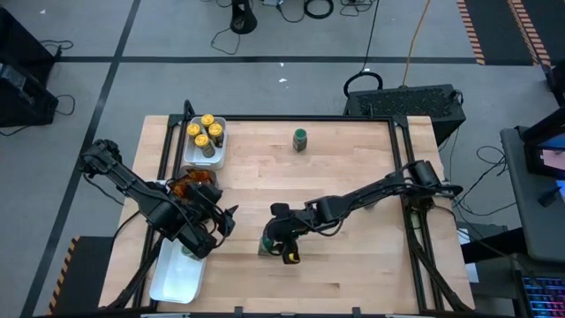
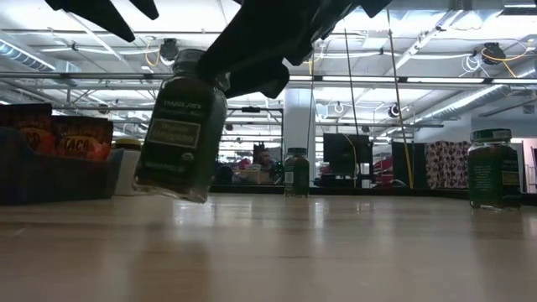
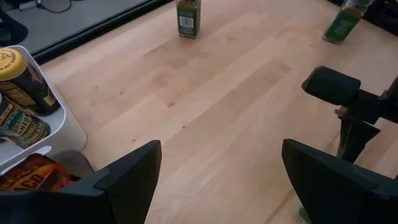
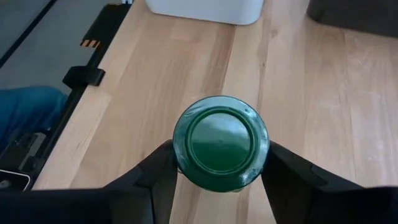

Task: Sort spices by type
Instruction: Put the top right green seasoning bottle into the bottom white bin

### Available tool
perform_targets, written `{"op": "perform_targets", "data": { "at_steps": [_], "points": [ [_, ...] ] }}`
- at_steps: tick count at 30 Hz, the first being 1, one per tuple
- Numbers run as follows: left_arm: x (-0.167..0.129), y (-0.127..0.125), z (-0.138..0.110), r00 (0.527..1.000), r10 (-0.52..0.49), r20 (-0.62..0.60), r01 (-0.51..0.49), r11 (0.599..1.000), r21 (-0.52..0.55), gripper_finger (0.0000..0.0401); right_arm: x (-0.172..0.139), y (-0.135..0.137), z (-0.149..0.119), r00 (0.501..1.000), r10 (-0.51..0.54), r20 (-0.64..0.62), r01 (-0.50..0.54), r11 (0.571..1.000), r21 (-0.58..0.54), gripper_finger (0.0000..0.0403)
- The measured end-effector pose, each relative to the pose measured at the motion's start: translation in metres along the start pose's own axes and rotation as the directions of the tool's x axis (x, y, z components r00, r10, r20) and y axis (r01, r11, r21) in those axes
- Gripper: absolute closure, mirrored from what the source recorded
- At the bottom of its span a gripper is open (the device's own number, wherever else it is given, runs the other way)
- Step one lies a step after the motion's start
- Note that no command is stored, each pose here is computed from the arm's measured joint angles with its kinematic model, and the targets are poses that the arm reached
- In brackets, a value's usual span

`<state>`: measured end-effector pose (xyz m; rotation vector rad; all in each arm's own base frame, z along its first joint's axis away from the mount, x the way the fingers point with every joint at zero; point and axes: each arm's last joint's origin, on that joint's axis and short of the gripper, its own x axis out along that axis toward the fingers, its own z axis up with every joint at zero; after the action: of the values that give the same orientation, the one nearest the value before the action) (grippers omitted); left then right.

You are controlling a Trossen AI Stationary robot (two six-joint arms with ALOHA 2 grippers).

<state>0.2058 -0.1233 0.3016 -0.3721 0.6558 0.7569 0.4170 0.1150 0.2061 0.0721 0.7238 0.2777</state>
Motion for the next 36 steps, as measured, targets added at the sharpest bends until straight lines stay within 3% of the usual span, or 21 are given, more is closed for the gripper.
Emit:
{"op": "perform_targets", "data": {
  "at_steps": [11, 16, 21, 24, 29, 33, 36],
  "points": [
    [0.000, 0.000, 0.000, 1.000, 0.000, 0.000, 0.000, 1.000, -0.002, 0.0065, 0.000, -0.001, -0.001, 1.000, -0.003, -0.012, 0.003, 1.000, 0.001, 0.0125],
    [0.000, -0.001, 0.000, 1.000, -0.004, 0.001, 0.004, 1.000, -0.005, 0.0065, -0.005, -0.001, 0.001, 1.000, -0.004, -0.008, 0.004, 0.999, -0.034, 0.0114],
    [0.000, -0.004, 0.001, 1.000, -0.031, 0.002, 0.031, 0.999, -0.025, 0.0065, -0.031, 0.002, 0.017, 0.997, -0.047, 0.062, 0.052, 0.995, -0.084, 0.0113],
    [0.000, -0.011, 0.003, 0.996, -0.089, 0.017, 0.090, 0.996, -0.018, 0.0065, -0.049, 0.002, 0.022, 0.987, -0.144, 0.065, 0.151, 0.981, -0.123, 0.0113],
    [0.001, -0.041, 0.010, 0.957, -0.285, 0.057, 0.283, 0.958, 0.039, 0.0065, -0.086, 0.002, 0.023, 0.971, -0.239, 0.030, 0.241, 0.960, -0.140, 0.0113],
    [0.008, -0.068, 0.010, 0.913, -0.398, 0.088, 0.386, 0.913, 0.132, 0.0065, -0.109, 0.002, -0.001, 0.954, -0.299, 0.027, 0.300, 0.948, -0.106, 0.0112],
    [0.019, -0.081, 0.003, 0.910, -0.405, 0.090, 0.384, 0.904, 0.187, 0.0065, -0.133, 0.003, -0.029, 0.926, -0.367, 0.087, 0.371, 0.928, -0.038, 0.0112]
  ]
}}
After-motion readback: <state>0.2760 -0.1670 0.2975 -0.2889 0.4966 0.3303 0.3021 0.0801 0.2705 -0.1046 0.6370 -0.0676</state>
